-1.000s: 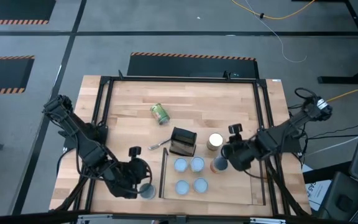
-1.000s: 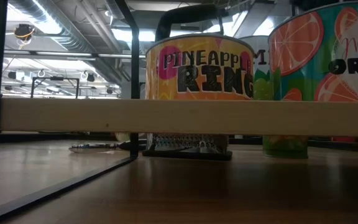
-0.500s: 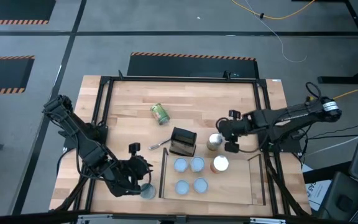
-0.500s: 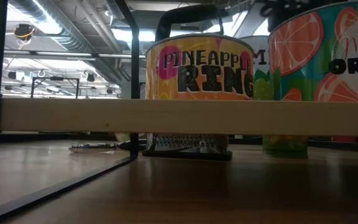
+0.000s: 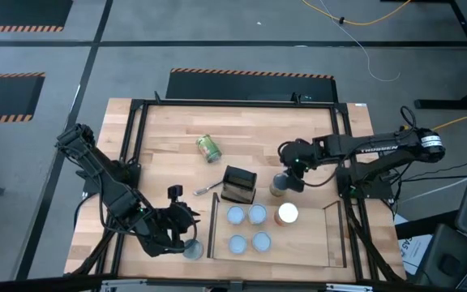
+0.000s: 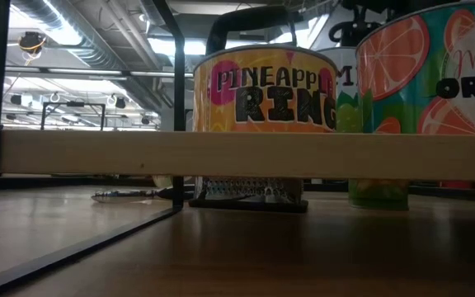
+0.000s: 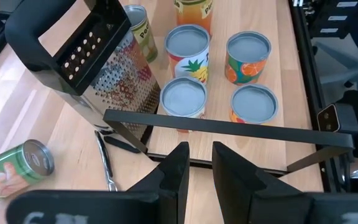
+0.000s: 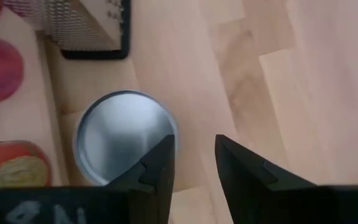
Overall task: Pick and place cans onto a shelf
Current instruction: Put the canned peaches on the shelf
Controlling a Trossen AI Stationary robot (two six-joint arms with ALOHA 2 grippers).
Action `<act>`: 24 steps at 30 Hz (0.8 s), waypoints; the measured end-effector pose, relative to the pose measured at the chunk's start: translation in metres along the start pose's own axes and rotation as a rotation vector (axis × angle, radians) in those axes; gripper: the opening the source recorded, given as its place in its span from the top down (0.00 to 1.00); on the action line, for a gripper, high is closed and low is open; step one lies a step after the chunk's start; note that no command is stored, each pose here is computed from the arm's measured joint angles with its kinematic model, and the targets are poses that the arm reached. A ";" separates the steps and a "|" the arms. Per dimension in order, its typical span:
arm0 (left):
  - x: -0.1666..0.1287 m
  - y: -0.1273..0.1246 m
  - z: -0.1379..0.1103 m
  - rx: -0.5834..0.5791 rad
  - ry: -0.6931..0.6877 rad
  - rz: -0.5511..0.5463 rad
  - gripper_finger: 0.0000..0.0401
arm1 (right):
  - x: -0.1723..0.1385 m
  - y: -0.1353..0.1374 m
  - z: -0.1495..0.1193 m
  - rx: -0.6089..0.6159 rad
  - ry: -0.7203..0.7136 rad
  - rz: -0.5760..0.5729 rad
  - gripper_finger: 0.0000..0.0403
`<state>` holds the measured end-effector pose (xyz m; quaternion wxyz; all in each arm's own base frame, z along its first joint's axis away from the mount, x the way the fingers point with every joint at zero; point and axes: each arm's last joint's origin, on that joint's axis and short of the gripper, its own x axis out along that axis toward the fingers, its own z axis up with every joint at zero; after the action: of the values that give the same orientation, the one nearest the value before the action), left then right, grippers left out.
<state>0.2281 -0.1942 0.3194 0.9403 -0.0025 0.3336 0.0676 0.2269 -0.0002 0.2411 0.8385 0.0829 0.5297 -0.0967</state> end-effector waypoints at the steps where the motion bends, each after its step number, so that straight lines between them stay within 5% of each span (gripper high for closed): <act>1: 0.000 0.000 0.000 0.000 0.000 0.000 0.84 | 0.000 0.000 0.000 0.001 0.001 0.009 0.70; 17: 0.000 0.000 0.000 0.000 0.000 0.000 0.84 | 0.028 -0.001 -0.018 0.034 -0.014 0.036 0.71; 24: 0.000 0.000 0.000 0.000 0.000 0.000 0.84 | 0.028 -0.001 -0.017 0.028 -0.034 0.045 0.88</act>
<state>0.2282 -0.1942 0.3195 0.9404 -0.0028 0.3333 0.0675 0.2240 0.0010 0.2084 0.8482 0.1048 0.5120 -0.0864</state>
